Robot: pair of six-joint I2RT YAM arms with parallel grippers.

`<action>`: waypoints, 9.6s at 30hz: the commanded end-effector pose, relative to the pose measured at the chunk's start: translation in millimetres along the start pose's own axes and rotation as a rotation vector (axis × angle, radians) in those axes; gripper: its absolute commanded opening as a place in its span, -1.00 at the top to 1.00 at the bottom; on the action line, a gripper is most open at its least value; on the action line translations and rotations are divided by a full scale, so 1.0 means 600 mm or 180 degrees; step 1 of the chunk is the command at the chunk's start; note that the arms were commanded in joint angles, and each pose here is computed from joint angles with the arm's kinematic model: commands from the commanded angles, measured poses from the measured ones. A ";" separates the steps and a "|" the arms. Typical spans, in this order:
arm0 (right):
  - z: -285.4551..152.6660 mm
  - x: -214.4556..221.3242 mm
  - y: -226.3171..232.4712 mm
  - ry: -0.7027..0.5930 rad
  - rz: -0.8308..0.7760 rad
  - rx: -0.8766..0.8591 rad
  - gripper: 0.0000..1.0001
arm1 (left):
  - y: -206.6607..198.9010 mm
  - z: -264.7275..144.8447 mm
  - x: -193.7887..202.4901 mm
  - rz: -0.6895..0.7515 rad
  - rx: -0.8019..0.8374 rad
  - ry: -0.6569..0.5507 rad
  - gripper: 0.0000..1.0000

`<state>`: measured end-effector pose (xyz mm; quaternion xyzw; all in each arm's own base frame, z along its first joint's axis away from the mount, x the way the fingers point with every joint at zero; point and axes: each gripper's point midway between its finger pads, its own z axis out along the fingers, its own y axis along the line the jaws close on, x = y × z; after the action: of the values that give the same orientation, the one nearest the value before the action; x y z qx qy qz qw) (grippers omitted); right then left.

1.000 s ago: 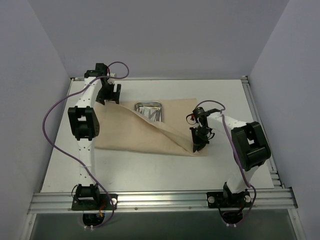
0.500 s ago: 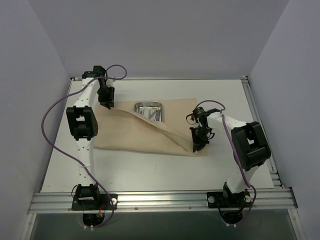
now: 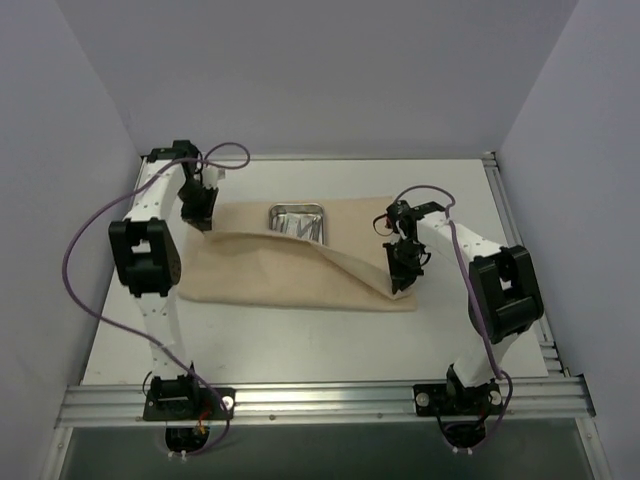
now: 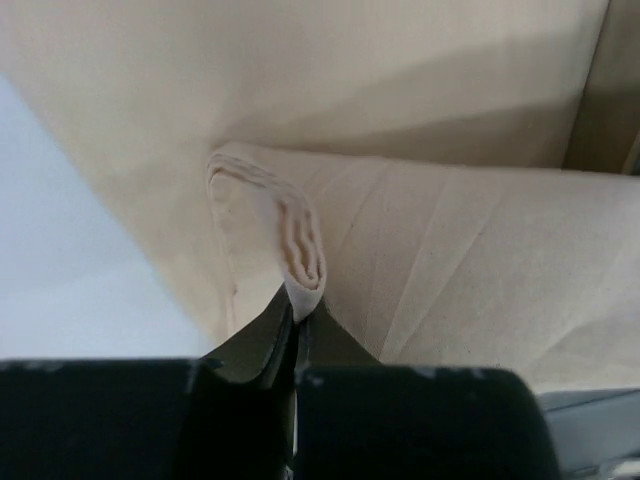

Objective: Open and lay out the surgical kit
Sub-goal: Open the surgical kit at the center of the board, then smooth out the surgical kit at the center of the board, then move the container from the surgical kit.

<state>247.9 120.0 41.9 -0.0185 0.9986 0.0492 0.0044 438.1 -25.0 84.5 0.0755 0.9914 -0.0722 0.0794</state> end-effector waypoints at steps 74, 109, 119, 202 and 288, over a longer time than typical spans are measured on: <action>0.051 -0.507 -0.053 -0.1721 0.0376 -0.0192 -0.24 | 0.138 -0.016 -0.084 -0.0270 -0.0585 -0.0392 -0.88; -0.024 -0.693 -0.200 -0.2736 0.1760 -0.0697 1.00 | 0.106 0.067 -0.285 -0.0123 -0.0596 -0.1556 0.95; -0.051 -0.703 -0.231 -0.2905 0.1838 -0.0542 0.52 | 0.071 0.074 -0.286 -0.0153 -0.0645 -0.1530 0.10; -0.181 -0.234 0.037 -0.1886 0.0672 -0.0551 0.39 | -0.122 -0.082 0.144 0.1108 -0.0298 -0.0848 -0.46; -0.240 -0.515 -0.020 -0.2638 -0.0298 0.0195 0.02 | -0.029 -0.016 -0.006 0.0418 -0.0723 -0.0664 -0.47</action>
<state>544.0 142.3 96.8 -0.1963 0.9282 0.0554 0.3113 430.1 -45.0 85.6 0.1255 0.9756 0.0346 0.1766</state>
